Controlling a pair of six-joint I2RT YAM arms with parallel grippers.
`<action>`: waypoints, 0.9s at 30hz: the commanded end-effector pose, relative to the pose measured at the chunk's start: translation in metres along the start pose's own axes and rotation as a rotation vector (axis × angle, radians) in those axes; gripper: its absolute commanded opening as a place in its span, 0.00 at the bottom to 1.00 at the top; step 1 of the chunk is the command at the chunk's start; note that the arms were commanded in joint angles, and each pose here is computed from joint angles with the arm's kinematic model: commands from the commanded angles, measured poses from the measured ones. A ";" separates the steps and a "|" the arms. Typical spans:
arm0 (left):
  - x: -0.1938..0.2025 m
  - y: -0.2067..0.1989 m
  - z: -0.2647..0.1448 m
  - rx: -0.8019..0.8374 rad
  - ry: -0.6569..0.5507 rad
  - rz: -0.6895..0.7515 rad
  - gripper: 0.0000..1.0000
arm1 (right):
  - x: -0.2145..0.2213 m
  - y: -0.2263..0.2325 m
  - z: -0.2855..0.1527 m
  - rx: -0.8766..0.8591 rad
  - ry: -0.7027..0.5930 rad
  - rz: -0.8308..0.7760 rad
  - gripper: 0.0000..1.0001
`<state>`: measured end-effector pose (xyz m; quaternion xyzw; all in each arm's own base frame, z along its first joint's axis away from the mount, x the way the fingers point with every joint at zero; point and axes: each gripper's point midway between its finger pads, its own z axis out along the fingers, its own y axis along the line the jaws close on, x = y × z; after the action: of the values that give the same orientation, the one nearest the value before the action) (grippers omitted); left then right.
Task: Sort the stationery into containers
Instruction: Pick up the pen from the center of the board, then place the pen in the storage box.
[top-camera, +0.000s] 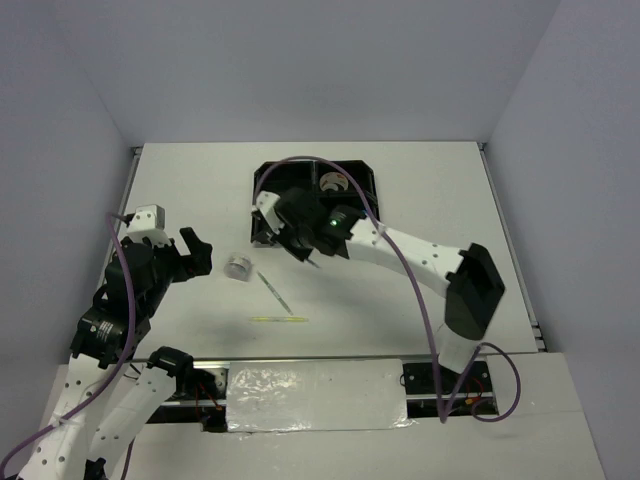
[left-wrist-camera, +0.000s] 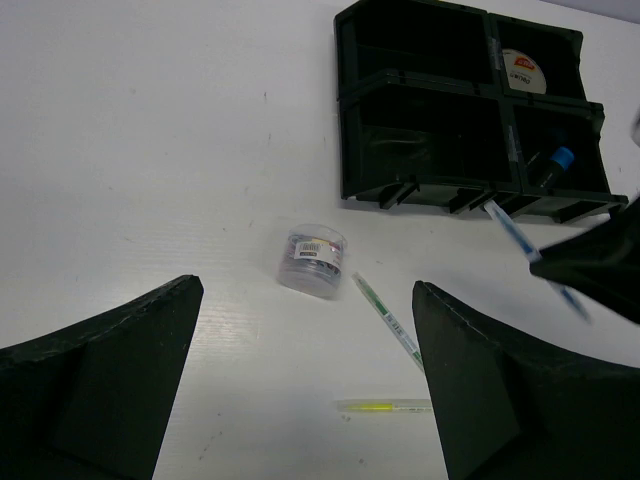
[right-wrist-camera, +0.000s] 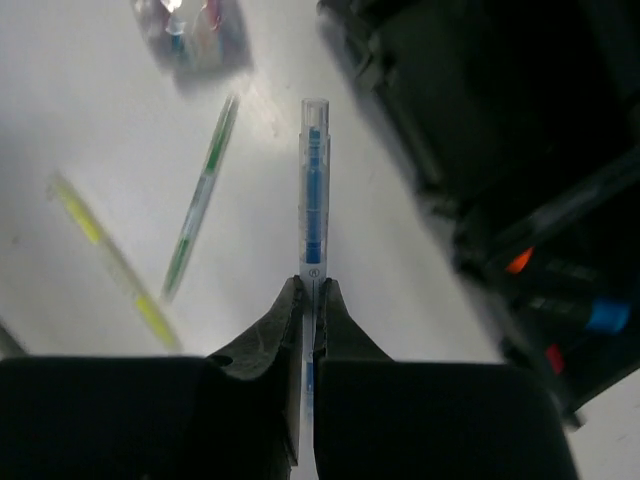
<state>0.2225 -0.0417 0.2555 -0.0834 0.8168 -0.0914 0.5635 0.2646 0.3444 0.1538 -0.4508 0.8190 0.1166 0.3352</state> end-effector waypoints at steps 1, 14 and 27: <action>-0.009 -0.003 -0.001 0.015 -0.037 -0.001 0.99 | -0.035 -0.034 0.028 -0.004 0.003 -0.214 0.00; -0.009 -0.010 -0.002 0.058 -0.036 0.014 0.99 | -0.098 -0.120 0.111 0.075 -0.049 -0.321 0.03; -0.011 -0.012 -0.004 0.068 -0.044 0.013 0.99 | -0.120 -0.114 0.075 0.066 -0.140 -0.233 0.55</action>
<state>0.2201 -0.0461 0.2579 -0.0746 0.8147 -0.1039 0.5657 0.4422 0.3906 0.1222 -0.5450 0.7546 0.0511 0.3618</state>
